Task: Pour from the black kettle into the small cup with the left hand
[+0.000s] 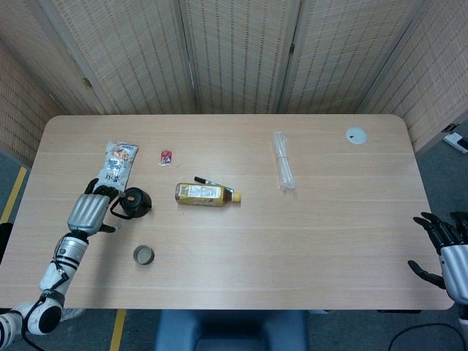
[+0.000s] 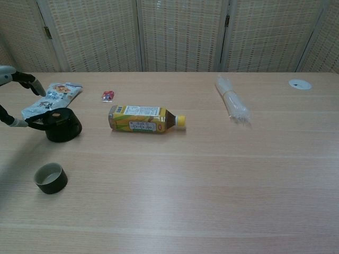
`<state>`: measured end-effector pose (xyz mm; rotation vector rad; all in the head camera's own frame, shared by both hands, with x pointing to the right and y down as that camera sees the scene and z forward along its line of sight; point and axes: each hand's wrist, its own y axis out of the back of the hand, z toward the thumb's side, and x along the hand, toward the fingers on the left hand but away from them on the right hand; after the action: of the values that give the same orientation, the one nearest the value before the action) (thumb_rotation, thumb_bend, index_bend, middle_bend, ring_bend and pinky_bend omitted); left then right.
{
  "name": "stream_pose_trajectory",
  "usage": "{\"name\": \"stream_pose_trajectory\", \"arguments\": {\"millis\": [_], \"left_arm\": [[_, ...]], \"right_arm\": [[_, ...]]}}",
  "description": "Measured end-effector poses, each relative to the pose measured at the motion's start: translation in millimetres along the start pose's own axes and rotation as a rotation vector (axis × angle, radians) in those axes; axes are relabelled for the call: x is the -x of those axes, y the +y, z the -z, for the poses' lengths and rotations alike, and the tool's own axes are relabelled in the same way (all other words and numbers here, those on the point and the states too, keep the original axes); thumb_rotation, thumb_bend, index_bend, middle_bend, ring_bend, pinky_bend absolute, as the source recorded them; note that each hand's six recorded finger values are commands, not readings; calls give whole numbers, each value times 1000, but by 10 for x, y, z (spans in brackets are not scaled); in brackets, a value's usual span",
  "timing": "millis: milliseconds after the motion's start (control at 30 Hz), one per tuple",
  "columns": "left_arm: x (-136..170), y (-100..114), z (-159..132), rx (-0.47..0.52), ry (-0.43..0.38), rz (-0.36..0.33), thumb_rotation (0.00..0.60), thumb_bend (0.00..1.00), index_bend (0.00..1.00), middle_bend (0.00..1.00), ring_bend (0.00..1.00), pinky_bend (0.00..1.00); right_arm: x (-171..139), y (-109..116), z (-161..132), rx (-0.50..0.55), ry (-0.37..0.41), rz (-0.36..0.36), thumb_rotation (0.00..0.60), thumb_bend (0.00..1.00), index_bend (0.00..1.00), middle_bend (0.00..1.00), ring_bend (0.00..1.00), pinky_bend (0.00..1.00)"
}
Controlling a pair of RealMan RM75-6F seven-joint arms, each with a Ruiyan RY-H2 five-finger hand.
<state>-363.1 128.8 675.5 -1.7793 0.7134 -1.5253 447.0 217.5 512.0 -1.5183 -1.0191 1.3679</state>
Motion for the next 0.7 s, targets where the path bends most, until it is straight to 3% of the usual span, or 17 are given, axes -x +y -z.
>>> {"name": "stream_pose_trajectory", "arguments": {"millis": [233, 700], "left_arm": [[49, -67, -179, -5, -83, 56, 600, 199, 320, 321, 224, 0], [-82, -228, -135, -42, -44, 91, 600, 198, 335, 340, 237, 0]], "right_arm": [[-17, -17, 18, 4, -8, -3, 600, 167, 196, 212, 263, 100], [-34, -34, 69, 6, -25, -8, 600, 167, 200, 212, 281, 100]]}}
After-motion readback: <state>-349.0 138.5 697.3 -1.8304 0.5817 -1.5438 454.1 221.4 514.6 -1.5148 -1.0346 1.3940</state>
